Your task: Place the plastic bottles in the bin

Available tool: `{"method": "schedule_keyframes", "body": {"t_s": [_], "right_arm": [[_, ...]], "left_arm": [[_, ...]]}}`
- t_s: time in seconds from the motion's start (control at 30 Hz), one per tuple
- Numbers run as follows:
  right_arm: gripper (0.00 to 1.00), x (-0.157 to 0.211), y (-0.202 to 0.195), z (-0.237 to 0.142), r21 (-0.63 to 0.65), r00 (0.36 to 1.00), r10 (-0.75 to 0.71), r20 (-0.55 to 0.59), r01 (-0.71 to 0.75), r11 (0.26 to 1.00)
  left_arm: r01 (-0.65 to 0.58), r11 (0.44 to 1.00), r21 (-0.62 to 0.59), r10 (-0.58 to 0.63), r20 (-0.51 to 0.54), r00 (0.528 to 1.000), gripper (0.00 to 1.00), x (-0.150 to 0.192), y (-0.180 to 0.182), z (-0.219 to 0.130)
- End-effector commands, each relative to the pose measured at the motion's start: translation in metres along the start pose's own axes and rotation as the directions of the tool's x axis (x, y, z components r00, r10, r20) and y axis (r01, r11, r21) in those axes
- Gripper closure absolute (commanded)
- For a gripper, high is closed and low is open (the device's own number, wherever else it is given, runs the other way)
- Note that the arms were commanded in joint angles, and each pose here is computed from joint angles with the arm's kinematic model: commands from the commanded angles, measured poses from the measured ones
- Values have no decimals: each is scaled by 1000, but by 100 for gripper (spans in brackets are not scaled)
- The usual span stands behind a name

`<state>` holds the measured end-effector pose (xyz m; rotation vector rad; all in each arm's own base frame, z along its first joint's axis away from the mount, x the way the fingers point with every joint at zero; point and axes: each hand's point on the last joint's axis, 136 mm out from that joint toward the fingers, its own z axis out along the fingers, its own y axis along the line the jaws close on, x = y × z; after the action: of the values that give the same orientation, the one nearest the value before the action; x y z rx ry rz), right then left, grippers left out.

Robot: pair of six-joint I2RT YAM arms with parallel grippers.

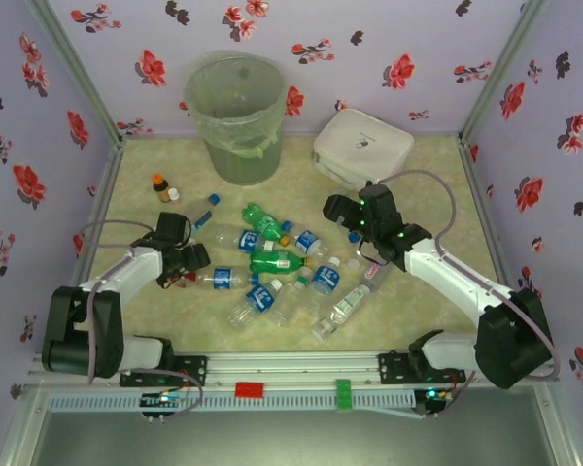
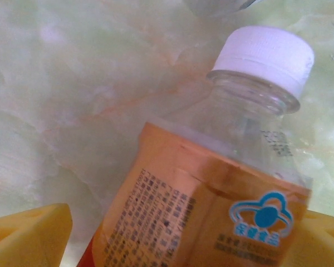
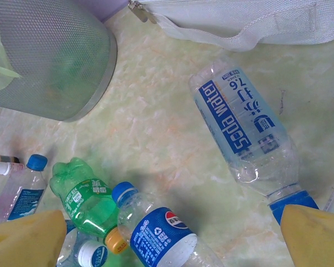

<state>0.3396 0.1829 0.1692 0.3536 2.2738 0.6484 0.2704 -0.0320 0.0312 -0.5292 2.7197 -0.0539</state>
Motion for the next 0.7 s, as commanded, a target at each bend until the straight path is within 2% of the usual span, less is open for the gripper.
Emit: {"method": "schedule_keyframes", "body": {"t_s": [0.0, 0.5, 0.67], "right_arm": [[0, -4, 3, -2, 7, 1000, -4, 9, 4, 1000], [0, -6, -1, -8, 21, 1000, -12, 29, 12, 1000], [0, -7, -1, -7, 20, 999, -13, 34, 12, 1000]], "left_arm": [[5, 1000, -30, -5, 4, 1000, 13, 2, 5, 4], [15, 998, -61, -14, 16, 1000, 46, 2, 11, 5], [18, 998, -55, -15, 61, 998, 51, -5, 13, -10]]}}
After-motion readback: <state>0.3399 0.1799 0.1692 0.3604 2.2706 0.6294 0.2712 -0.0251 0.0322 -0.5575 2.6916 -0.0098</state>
